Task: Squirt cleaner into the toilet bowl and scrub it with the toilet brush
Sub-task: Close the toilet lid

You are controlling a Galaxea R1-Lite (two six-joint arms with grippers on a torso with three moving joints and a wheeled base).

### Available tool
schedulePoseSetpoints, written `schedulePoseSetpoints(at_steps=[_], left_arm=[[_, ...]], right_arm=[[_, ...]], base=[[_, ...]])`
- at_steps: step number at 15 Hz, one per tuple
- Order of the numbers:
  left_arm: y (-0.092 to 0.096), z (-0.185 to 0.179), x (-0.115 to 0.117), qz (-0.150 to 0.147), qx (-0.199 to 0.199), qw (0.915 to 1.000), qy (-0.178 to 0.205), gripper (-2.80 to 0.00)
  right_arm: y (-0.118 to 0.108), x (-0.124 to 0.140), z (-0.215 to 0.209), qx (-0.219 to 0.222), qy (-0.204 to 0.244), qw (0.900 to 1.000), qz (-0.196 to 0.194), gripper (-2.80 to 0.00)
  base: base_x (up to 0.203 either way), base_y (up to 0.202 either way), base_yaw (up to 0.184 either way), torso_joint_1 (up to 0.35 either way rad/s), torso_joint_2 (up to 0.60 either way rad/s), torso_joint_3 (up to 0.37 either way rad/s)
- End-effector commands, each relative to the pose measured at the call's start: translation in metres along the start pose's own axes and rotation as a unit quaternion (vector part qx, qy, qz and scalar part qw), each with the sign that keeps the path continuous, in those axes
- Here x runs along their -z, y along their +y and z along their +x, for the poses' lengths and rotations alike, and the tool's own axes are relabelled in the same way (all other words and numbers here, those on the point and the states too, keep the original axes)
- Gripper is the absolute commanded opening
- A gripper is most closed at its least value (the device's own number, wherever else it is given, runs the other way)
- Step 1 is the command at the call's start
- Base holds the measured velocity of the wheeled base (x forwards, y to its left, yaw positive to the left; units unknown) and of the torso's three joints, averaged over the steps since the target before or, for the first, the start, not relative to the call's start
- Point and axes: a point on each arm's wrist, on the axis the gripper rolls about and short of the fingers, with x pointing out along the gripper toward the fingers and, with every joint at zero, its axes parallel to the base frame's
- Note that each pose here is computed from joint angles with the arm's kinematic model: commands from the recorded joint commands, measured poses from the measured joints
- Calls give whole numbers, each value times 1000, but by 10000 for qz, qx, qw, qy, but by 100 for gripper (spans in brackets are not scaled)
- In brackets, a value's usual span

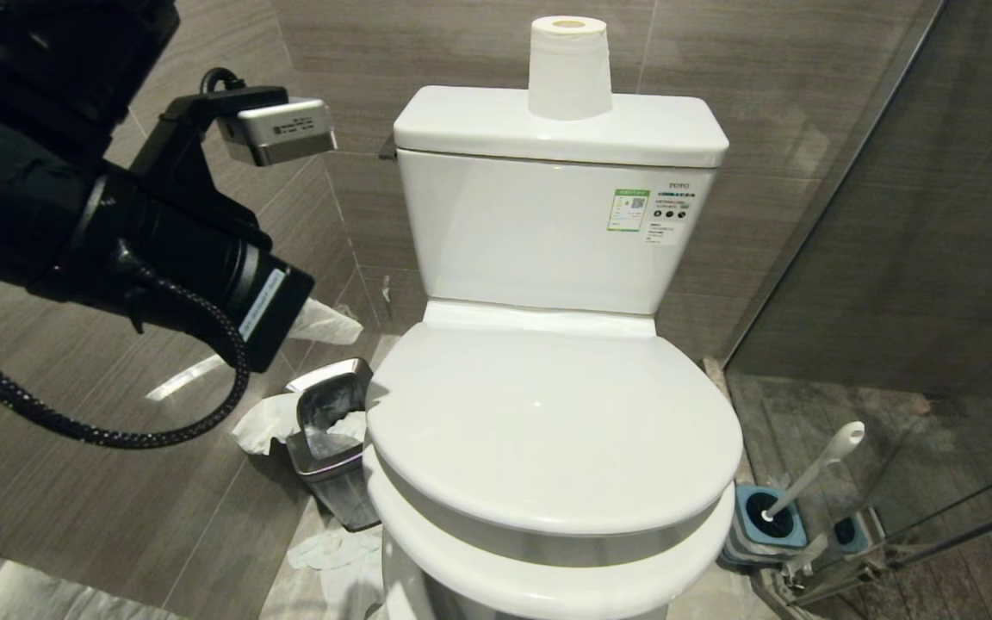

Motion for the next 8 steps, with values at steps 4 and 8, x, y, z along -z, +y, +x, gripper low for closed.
schedulePoseSetpoints(at_steps=[4,8], left_arm=[[-22,37,0,208,118,9981,560,-280],[-36,67,0,-28,252,9953,939,-280]], right_arm=[[0,0,0,0,7,10000,2,-280],[0,0,0,-3,7,10000,2,-280]], base=[[0,0,0,0,0,0],[0,0,0,0,0,0]])
